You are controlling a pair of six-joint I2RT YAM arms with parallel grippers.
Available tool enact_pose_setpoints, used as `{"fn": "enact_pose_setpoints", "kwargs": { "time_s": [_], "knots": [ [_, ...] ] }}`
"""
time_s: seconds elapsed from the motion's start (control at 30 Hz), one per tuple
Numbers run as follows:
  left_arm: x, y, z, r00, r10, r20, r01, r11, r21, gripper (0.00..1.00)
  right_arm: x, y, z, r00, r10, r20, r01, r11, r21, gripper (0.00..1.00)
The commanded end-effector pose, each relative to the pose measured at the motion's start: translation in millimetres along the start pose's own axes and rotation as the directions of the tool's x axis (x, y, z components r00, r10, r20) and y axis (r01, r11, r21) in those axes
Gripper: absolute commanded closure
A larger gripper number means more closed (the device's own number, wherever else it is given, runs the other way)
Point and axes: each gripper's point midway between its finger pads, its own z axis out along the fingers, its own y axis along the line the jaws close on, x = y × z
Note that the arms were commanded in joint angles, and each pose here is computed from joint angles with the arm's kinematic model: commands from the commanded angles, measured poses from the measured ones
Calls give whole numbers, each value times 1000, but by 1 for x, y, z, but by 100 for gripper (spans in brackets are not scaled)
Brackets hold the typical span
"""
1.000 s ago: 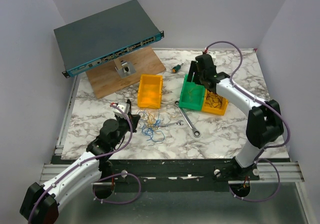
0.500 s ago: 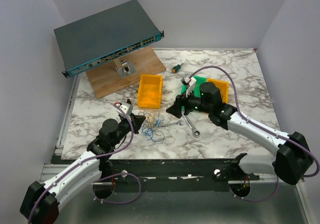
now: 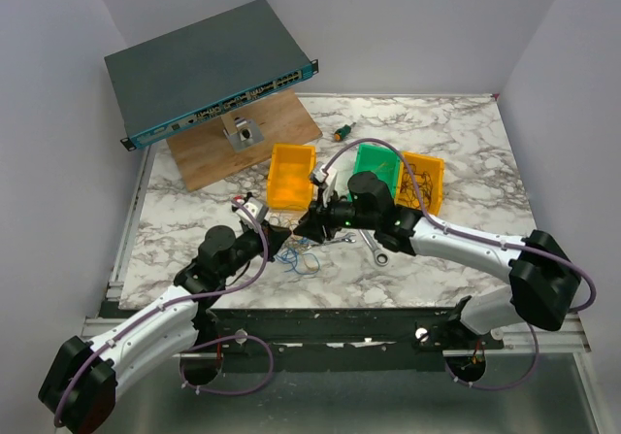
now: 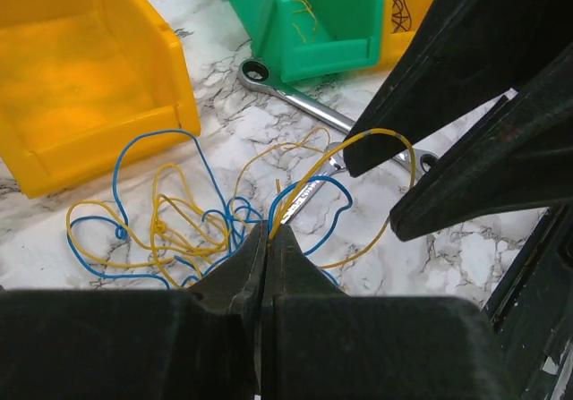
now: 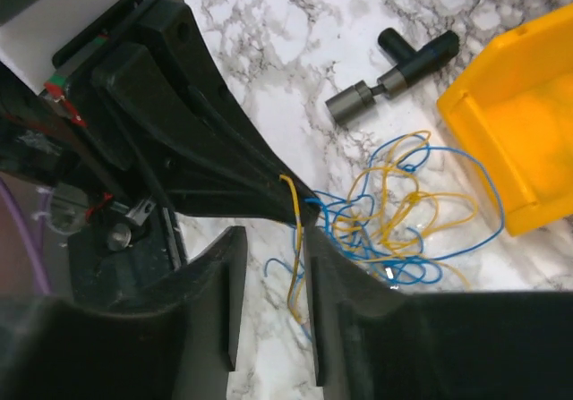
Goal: Untangle the cables
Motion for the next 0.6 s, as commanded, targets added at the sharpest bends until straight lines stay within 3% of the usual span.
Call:
{"fn": "enact_pose_setpoints", "kwargs": {
  "time_s": [0.0,0.03,0.07,0.17,0.23,0.57],
  "knots": [
    [-19,-14,1,998,27,52,-30,998,61,100,-22,0,10,998,-42,49,41,999,26,76],
    [-19,-15,1,998,29,50,-32,997,66,100,-24,0,10,998,-39,54,38,999,27,88],
    [-19,-16,1,998,29,47,-32,997,71,91,-28,0,8,997,-38,68,35,999,34,98],
    [-19,-13,1,999,22,43,-24,998,55,68,-47,5,0,992,-30,119,26,999,39,99],
    [-20,-11,0,999,18,48,-20,999,37,58,-62,9,-7,988,-20,156,13,999,46,99],
    [-21,-2,-3,998,17,67,-16,1000,-11,53,-147,51,-51,951,27,307,-20,999,-27,99]
  ]
}}
